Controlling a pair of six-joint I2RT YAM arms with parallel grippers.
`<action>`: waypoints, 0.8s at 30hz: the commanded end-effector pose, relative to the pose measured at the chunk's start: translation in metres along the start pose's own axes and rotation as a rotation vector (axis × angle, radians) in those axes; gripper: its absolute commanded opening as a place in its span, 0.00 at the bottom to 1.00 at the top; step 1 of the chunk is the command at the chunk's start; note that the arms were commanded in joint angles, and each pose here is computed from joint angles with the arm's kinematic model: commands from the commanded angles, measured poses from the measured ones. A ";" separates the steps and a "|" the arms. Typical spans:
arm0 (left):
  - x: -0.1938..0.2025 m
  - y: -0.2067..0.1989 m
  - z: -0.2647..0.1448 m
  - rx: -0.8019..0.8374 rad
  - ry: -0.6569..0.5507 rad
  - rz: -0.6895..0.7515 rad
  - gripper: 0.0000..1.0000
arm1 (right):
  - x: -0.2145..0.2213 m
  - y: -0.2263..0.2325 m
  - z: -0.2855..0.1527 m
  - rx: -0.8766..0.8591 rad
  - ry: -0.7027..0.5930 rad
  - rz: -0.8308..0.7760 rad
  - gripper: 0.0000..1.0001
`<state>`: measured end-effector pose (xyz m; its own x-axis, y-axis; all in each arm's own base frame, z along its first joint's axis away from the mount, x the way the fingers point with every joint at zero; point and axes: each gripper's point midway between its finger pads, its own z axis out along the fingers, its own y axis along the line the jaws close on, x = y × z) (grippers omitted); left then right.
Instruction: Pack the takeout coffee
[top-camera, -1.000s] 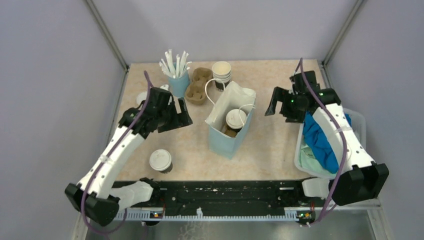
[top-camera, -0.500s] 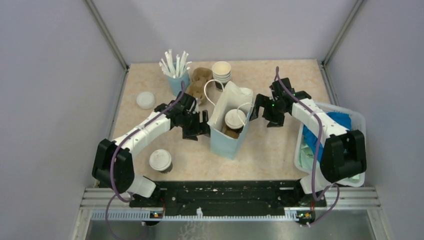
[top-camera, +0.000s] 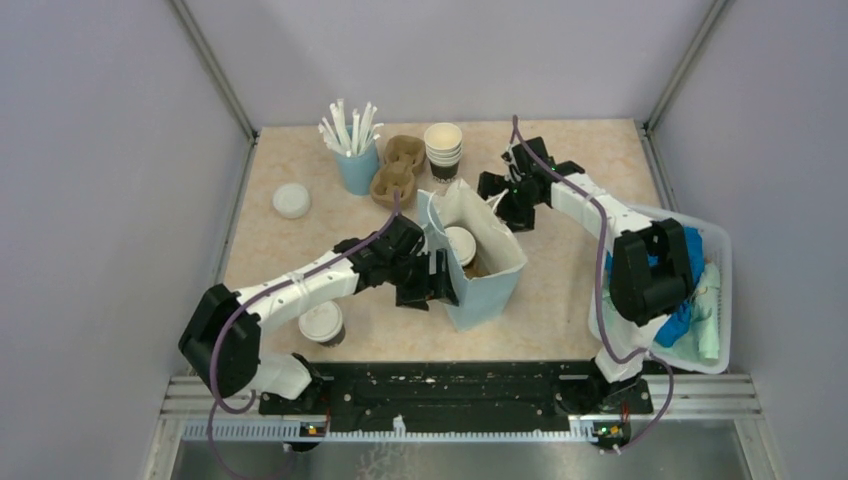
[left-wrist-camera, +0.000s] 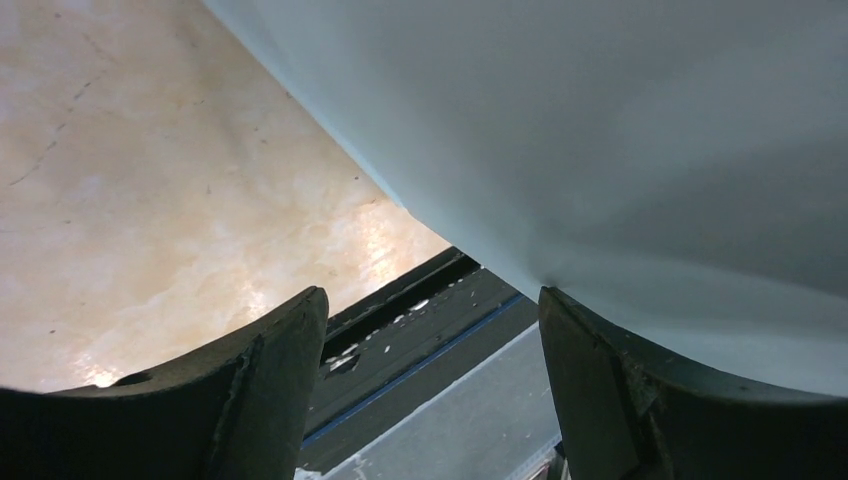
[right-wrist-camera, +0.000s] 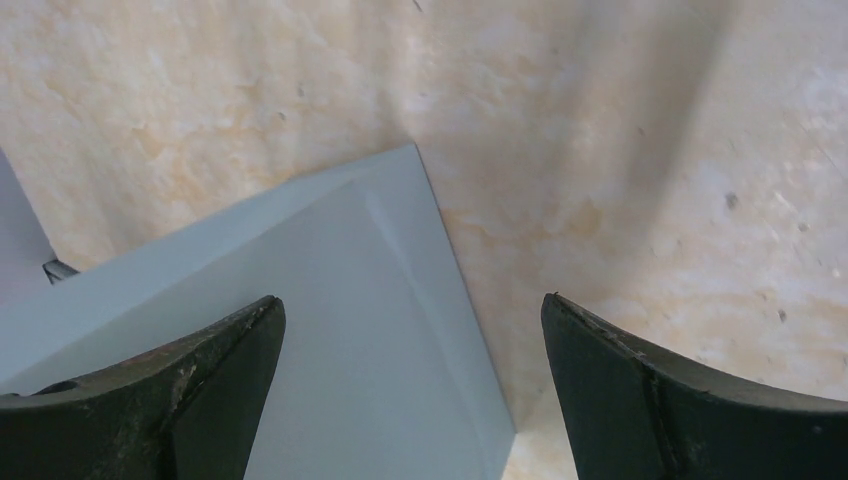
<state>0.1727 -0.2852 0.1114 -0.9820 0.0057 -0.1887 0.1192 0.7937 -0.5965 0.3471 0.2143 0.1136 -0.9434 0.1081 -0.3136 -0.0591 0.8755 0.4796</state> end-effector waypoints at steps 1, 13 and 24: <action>-0.017 -0.022 0.011 0.075 -0.055 -0.030 0.84 | -0.020 0.042 0.012 -0.095 -0.003 -0.103 0.99; -0.024 -0.006 -0.023 -0.005 -0.207 -0.037 0.91 | -0.066 0.010 -0.005 0.168 -0.039 -0.134 0.99; -0.004 -0.047 -0.166 0.205 -0.455 0.177 0.98 | -0.074 0.010 -0.185 0.221 -0.304 -0.218 0.99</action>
<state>0.1545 -0.2404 0.2137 -0.8745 -0.1601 -0.4579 0.2256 0.7014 -0.6762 0.3950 0.1337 0.1805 -0.8975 0.0385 -0.4394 -0.0453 0.9829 0.1786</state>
